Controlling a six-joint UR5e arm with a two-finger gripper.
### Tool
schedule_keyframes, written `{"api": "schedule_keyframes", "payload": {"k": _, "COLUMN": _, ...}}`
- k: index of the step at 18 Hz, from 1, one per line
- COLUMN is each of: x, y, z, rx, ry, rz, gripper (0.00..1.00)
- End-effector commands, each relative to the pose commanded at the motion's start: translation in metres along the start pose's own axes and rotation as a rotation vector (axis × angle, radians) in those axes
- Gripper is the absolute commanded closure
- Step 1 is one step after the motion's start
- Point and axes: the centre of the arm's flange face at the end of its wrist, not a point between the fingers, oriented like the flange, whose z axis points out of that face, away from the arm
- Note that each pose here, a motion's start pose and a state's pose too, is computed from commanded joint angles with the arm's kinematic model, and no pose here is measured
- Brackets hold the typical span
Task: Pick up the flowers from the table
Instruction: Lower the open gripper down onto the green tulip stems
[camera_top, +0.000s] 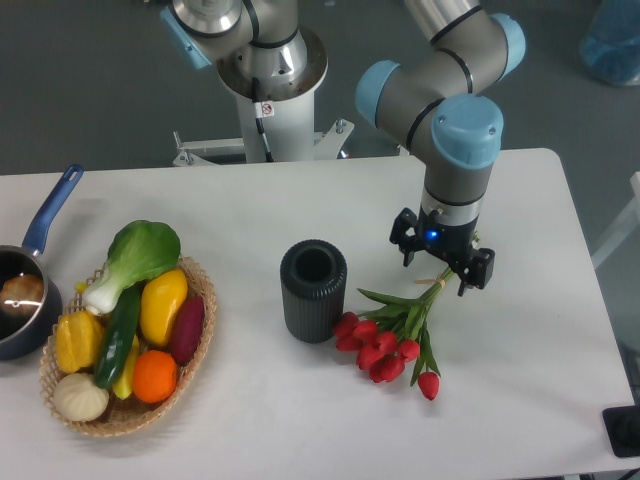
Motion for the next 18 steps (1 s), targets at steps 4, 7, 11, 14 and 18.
{"api": "schedule_keyframes", "payload": {"k": 4, "x": -0.005, "y": -0.005, "z": 0.036, "rx": -0.013, "ry": 0.049, "rz": 0.017, "gripper": 0.0}}
{"api": "schedule_keyframes", "payload": {"k": 7, "x": -0.001, "y": -0.014, "z": 0.055, "rx": -0.017, "ry": 0.075, "rz": 0.032, "gripper": 0.0}}
{"api": "schedule_keyframes", "payload": {"k": 11, "x": -0.003, "y": -0.016, "z": 0.07, "rx": -0.017, "ry": 0.078, "rz": 0.036, "gripper": 0.0}}
{"api": "schedule_keyframes", "payload": {"k": 14, "x": -0.001, "y": -0.023, "z": 0.087, "rx": -0.017, "ry": 0.076, "rz": 0.05, "gripper": 0.0}}
{"api": "schedule_keyframes", "payload": {"k": 18, "x": 0.0, "y": -0.024, "z": 0.099, "rx": -0.023, "ry": 0.091, "rz": 0.052, "gripper": 0.0}}
